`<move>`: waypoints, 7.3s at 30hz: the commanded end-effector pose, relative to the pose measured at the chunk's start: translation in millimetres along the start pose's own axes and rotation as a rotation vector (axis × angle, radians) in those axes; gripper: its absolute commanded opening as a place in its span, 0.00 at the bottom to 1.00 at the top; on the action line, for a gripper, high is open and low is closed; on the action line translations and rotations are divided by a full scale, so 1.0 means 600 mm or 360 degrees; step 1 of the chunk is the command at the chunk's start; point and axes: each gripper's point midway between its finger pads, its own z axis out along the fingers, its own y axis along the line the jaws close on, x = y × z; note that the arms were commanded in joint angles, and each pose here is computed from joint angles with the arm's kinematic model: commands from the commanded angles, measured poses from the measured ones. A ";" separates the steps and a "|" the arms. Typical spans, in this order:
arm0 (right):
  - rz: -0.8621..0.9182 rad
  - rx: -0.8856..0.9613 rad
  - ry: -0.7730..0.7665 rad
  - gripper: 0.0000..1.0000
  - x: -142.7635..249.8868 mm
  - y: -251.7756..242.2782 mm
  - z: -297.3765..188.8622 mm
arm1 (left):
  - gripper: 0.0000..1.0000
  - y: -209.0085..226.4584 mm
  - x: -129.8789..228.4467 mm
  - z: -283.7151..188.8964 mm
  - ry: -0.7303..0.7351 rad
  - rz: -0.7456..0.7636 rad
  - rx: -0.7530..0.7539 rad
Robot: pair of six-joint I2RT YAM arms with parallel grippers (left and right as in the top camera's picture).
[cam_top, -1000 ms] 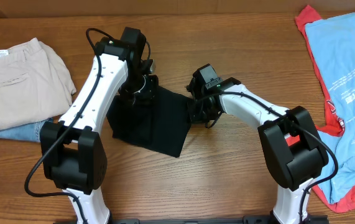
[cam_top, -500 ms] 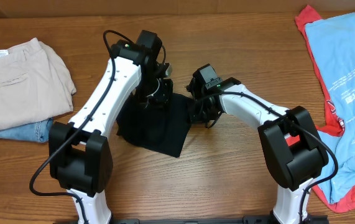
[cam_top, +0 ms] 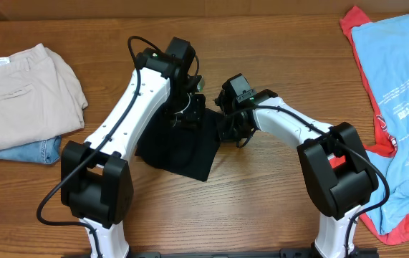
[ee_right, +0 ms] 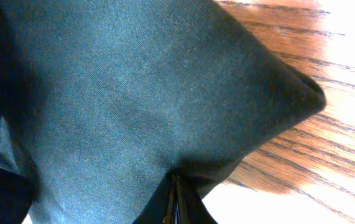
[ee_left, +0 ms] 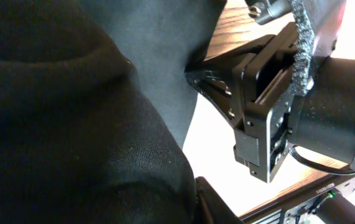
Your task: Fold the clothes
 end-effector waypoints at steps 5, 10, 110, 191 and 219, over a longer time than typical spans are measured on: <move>0.0019 0.0016 0.0065 0.04 0.015 -0.007 0.021 | 0.36 -0.028 0.010 0.004 0.0029 0.0023 0.0022; 0.0019 0.0016 0.0065 0.04 0.015 -0.007 0.021 | 0.39 -0.033 0.016 0.006 0.0048 0.0032 0.0020; -0.0081 -0.0050 -0.0221 0.38 -0.019 0.150 -0.123 | 0.44 0.254 0.050 -0.164 -0.0560 -0.0632 -0.0414; 0.0092 -0.0016 0.0131 0.44 0.062 0.028 -0.167 | 0.48 0.246 0.039 -0.162 -0.0570 -0.0536 -0.0382; 0.0225 0.0438 0.0289 0.04 0.167 -0.054 -0.069 | 0.48 0.245 0.046 -0.158 -0.0540 -0.0541 -0.0380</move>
